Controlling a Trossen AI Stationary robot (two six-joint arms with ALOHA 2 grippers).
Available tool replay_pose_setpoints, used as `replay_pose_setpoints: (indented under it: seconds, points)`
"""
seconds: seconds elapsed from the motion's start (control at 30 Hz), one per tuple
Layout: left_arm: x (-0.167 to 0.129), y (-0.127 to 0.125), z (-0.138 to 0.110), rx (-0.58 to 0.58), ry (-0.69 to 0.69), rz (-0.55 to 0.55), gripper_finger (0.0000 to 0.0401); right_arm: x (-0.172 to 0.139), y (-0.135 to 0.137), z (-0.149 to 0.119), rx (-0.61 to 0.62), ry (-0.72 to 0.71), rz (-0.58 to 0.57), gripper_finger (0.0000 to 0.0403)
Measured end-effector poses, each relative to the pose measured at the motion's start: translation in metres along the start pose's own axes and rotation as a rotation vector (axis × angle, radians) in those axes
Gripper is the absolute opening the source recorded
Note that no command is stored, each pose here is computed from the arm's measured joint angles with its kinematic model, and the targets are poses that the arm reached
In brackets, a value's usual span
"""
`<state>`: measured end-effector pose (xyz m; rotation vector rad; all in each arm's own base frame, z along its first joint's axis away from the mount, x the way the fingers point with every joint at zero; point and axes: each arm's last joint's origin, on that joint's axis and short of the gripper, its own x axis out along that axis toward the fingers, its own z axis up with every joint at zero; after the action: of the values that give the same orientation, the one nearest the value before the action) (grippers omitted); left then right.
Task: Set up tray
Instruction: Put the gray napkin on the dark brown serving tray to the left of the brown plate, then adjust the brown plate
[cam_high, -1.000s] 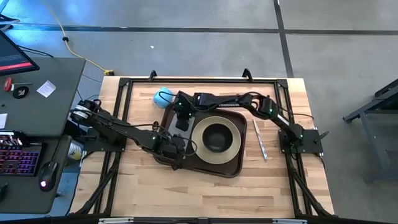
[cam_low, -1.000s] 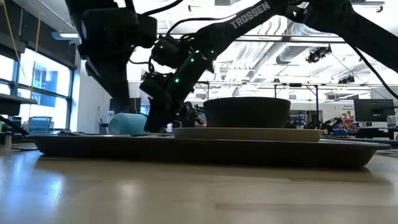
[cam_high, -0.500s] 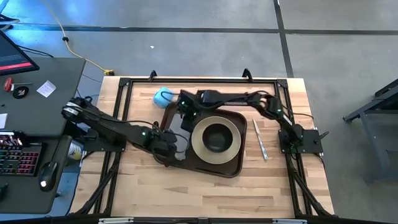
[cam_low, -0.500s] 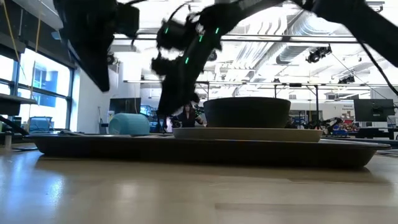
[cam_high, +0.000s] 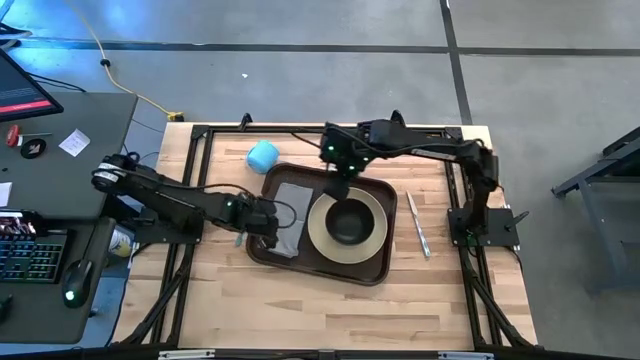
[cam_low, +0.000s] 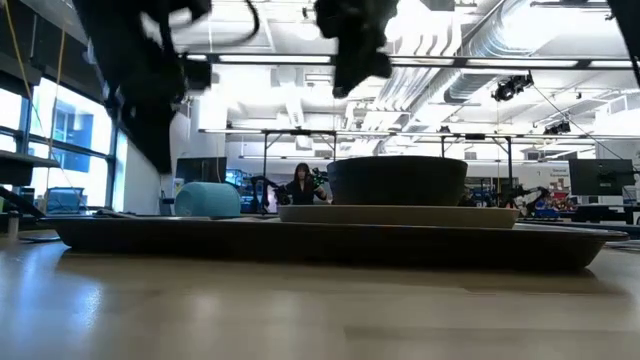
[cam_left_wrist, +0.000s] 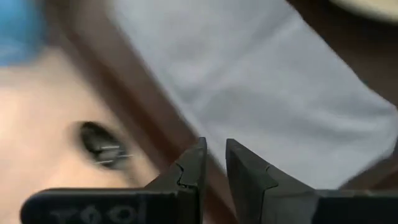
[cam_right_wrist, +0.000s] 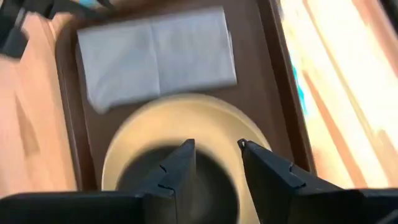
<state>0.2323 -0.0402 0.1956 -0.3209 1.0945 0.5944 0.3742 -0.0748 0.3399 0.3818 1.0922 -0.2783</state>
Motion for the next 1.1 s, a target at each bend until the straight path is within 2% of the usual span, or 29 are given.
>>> replay_pose_setpoints:
  seconds: [0.07, 0.13, 0.27, 0.47, 0.63, 0.8, 0.93, 1.1]
  points:
    - [0.017, 0.001, -0.006, -0.018, 0.010, -0.092, 0.0095, -0.009, -0.002, -0.010, 0.037, 0.034, -0.014, 0.0124]
    - [0.030, 0.007, -0.016, -0.043, 0.039, -0.125, 0.0094, -0.012, -0.003, -0.020, 0.074, 0.054, -0.018, 0.0124]
    - [0.044, 0.021, -0.031, -0.092, 0.105, -0.069, 0.0094, -0.010, -0.003, -0.042, 0.156, 0.074, -0.022, 0.0124]
    - [0.046, 0.025, -0.037, -0.033, 0.139, -0.059, 0.0094, 0.008, -0.006, -0.073, 0.289, 0.090, 0.016, 0.0124]
    - [0.029, 0.015, -0.020, 0.008, 0.114, -0.160, 0.0094, 0.018, -0.009, -0.094, 0.421, 0.097, 0.049, 0.0124]
    - [0.002, 0.008, 0.003, 0.057, 0.047, -0.180, 0.0094, 0.035, -0.013, -0.116, 0.482, 0.159, -0.013, 0.0124]
    - [-0.021, 0.008, 0.018, 0.081, 0.016, -0.145, 0.0094, 0.053, -0.016, -0.137, 0.559, 0.260, -0.038, 0.0124]
    - [-0.042, 0.012, 0.026, 0.122, 0.046, -0.082, 0.0094, 0.064, -0.014, -0.166, 0.645, 0.356, -0.090, 0.0124]
